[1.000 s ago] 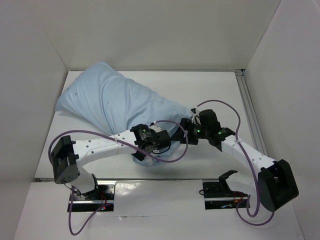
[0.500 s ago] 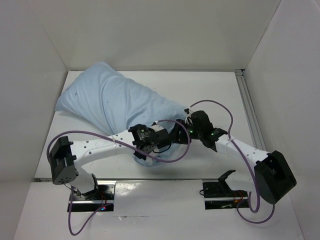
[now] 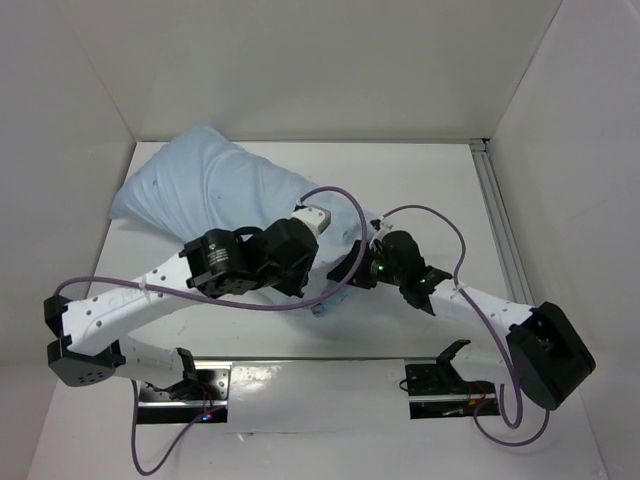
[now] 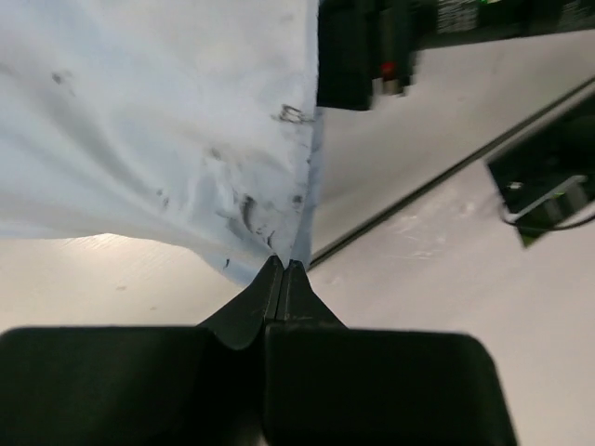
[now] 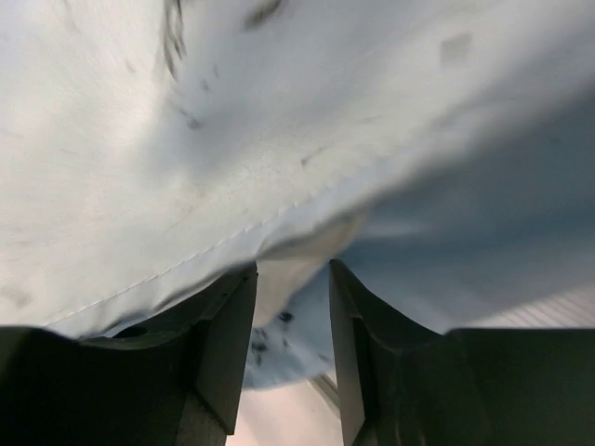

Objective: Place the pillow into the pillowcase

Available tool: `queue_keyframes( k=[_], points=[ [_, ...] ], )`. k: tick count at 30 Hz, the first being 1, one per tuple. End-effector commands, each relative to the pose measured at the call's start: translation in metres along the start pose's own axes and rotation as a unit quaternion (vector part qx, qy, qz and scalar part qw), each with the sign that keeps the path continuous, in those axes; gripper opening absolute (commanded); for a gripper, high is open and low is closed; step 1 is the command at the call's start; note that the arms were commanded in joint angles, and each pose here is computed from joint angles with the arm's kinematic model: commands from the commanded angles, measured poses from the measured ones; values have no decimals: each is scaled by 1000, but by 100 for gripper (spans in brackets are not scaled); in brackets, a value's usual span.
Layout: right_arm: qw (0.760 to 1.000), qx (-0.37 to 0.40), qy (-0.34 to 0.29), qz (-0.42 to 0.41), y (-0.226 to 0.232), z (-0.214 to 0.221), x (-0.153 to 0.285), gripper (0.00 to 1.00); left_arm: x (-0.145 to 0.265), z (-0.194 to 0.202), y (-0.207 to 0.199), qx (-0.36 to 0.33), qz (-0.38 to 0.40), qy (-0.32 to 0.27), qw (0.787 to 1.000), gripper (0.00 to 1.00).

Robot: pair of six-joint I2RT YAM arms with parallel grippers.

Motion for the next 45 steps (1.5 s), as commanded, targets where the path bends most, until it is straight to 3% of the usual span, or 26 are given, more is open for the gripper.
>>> queue_keyframes(
  k=[1, 3, 9, 11, 14, 17, 20, 21, 22, 23, 24, 25, 26, 27, 28, 30, 32, 34, 35, 36, 38, 39, 40, 41, 45],
  points=[
    [995, 24, -84, -49, 26, -26, -12, 43, 2, -14, -37, 36, 94, -8, 995, 0],
    [993, 29, -102, -45, 28, -32, -21, 35, 4, -17, -45, 43, 109, -5, 993, 0],
    [976, 15, -206, -74, 45, -60, -43, 34, 15, -30, -93, 57, 236, -3, 970, 0],
    [969, 17, -236, -68, 44, -75, -57, 34, 27, -41, -119, 58, 300, -1, 952, 0],
    [961, 18, -268, -60, 44, -115, -76, 31, 30, -59, -145, 54, 340, -9, 939, 0],
    [956, 8, -289, -56, 41, -139, -73, 31, 13, -76, -149, 40, 318, -31, 947, 0],
    [952, -20, -304, -17, 7, -148, -51, 31, -2, -96, -145, 37, 302, -38, 952, 0],
    [950, -30, -310, 8, -12, -150, -31, 40, -6, -109, -137, 47, 297, -40, 953, 1],
    [950, -36, -311, 22, -21, -150, -19, 46, -9, -114, -132, 45, 295, -35, 954, 10],
    [948, -32, -313, 45, -31, -152, -6, 54, -10, -116, -130, 34, 304, -23, 952, 34],
    [946, -36, -311, 85, -43, -154, 19, 65, -11, -130, -123, 35, 300, -30, 953, 47],
    [945, -34, -304, 120, -56, -148, 31, 83, -10, -134, -118, 31, 293, -31, 955, 60],
    [938, -17, -306, 162, -64, -152, 45, 87, -9, -135, -104, 26, 267, -30, 963, 69],
    [935, -25, -285, 209, -78, -144, 62, 90, -3, -145, -99, 25, 259, -44, 965, 89],
    [930, -17, -290, 224, -75, -154, 74, 92, -2, -150, -90, 27, 242, -50, 969, 100],
    [929, -7, -260, 264, -89, -153, 86, 95, -7, -160, -52, 50, 175, -60, 982, 100],
    [934, 13, -254, 252, -74, -173, 91, 100, 8, -171, -19, 81, 134, -87, 984, 99],
    [942, 35, -219, 252, -71, -179, 85, 100, 12, -175, 33, 155, 34, -127, 979, 96],
    [946, 62, -226, 224, -45, -198, 84, 100, 22, -173, 46, 168, 16, -150, 974, 94],
    [949, 101, -215, 208, -31, -201, 77, 100, 61, -173, 69, 196, 0, -211, 958, 94],
    [953, 163, -186, 174, 11, -197, 49, 100, 57, -146, 106, 228, -51, -212, 949, 94],
    [952, 184, -171, 176, 19, -193, 37, 100, 81, -137, 123, 256, -60, -243, 934, 94],
    [954, 213, -122, 175, 23, -173, 9, 100, 71, -120, 151, 277, -102, -233, 926, 94],
    [951, 229, -117, 171, 35, -177, -1, 100, 73, -110, 166, 297, -124, -237, 917, 94],
    [954, 257, -28, 150, 36, -151, -65, 100, 82, -81, 197, 333, -150, -247, 897, 93]
  ],
)
Point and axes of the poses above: each gripper's point midway between its finger pads, its own x axis back along the fingers, its own y axis along the line the jaws close on, z = x × y, the point moved 3 cm from there along x, back along the fingers, and after that the axes turned 12 degrees about x, right-handed, at the moved point
